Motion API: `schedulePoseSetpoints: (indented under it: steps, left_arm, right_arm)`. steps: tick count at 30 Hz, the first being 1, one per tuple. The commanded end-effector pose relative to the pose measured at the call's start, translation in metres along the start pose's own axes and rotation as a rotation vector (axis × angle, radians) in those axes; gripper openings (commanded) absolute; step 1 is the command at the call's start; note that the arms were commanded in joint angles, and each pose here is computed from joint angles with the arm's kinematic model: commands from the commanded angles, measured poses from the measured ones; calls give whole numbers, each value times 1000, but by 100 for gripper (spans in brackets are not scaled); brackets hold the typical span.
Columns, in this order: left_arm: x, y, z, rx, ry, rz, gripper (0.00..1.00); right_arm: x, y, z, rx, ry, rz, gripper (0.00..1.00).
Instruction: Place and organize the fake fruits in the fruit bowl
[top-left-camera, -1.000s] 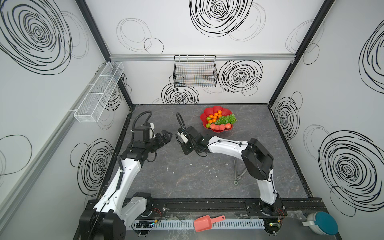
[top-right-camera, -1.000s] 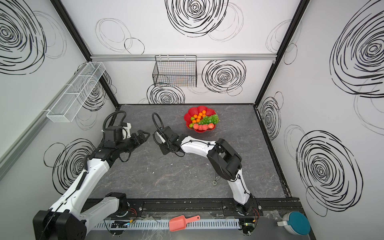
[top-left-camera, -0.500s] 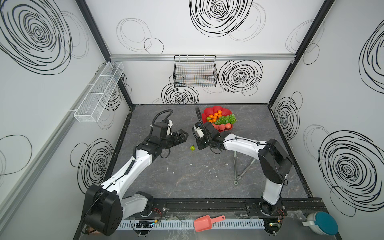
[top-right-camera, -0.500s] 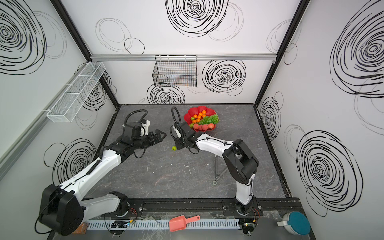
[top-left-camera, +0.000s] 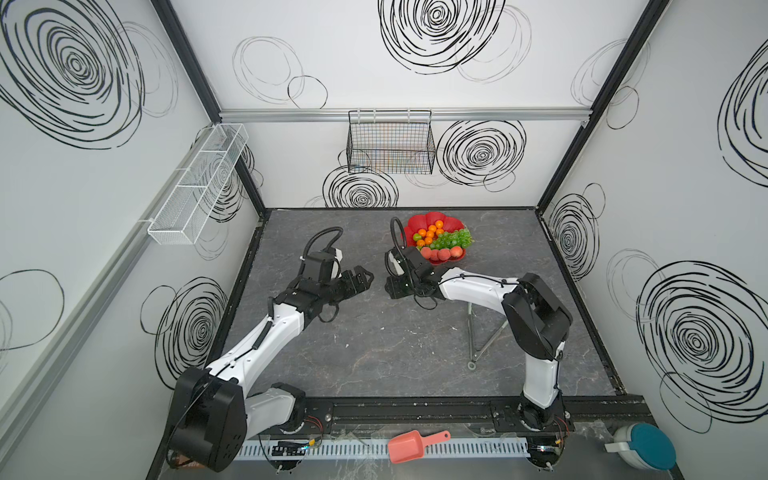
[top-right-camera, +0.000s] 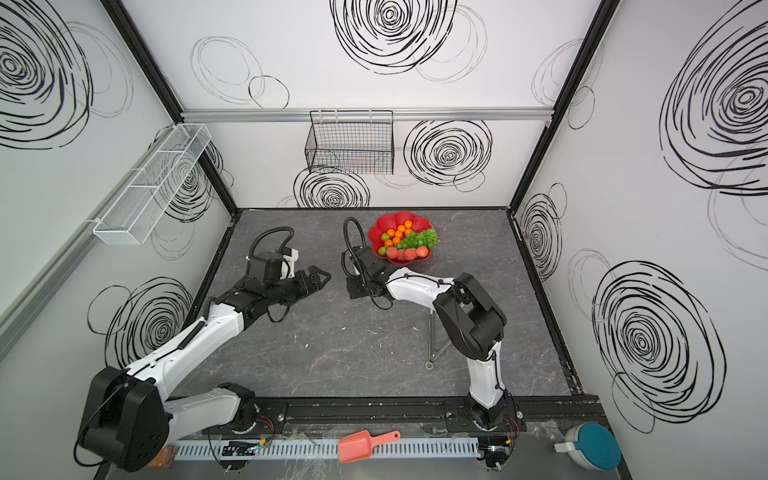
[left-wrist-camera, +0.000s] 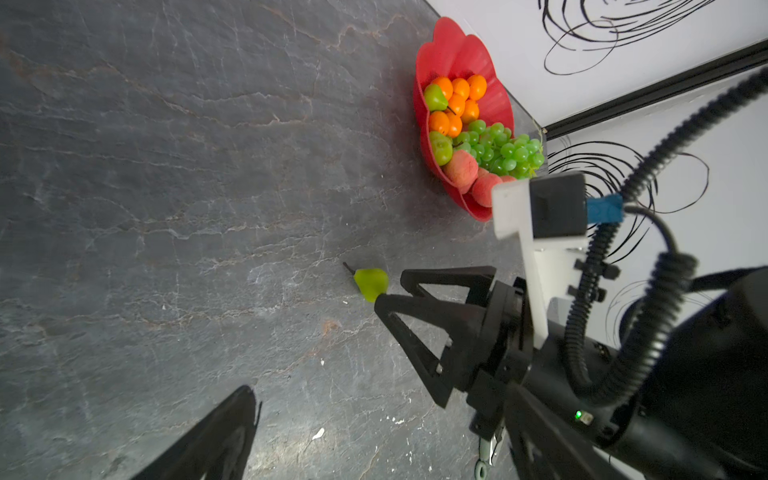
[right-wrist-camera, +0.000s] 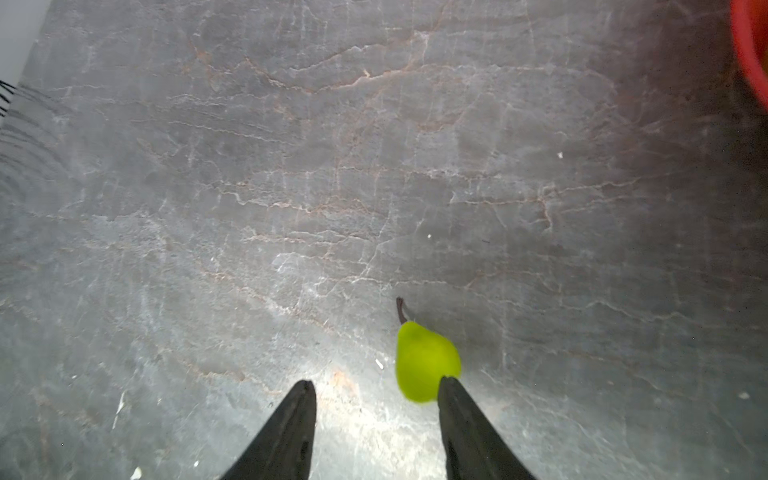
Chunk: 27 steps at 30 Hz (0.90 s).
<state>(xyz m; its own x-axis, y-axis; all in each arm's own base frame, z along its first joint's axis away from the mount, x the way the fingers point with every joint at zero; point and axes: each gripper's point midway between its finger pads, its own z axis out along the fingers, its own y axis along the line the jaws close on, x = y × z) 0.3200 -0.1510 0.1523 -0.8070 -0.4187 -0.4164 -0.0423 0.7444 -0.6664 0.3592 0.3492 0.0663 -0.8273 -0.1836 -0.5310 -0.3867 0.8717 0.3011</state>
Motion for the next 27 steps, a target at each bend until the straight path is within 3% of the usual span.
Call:
schedulePoseSetpoints:
  steps: [1, 8, 14, 17, 27]
  left_arm:
    - [-6, 2, -4, 26, -27, -4, 96]
    - [-17, 27, -18, 37, -64, -86, 96]
    - [-22, 43, -29, 21, -79, -102, 96]
    - [-23, 47, -31, 19, -80, -110, 96]
    - [-23, 48, -31, 20, -81, -111, 96]
  right_arm:
    - [-7, -13, 2, 91, 10, -9, 55]
    - [-9, -8, 13, 81, 60, -116, 61]
    - [-10, -7, 23, 136, 142, -171, 55]
    - [-12, -5, 27, 168, 163, -161, 52]
    - [-13, 2, 51, 208, 235, -122, 54]
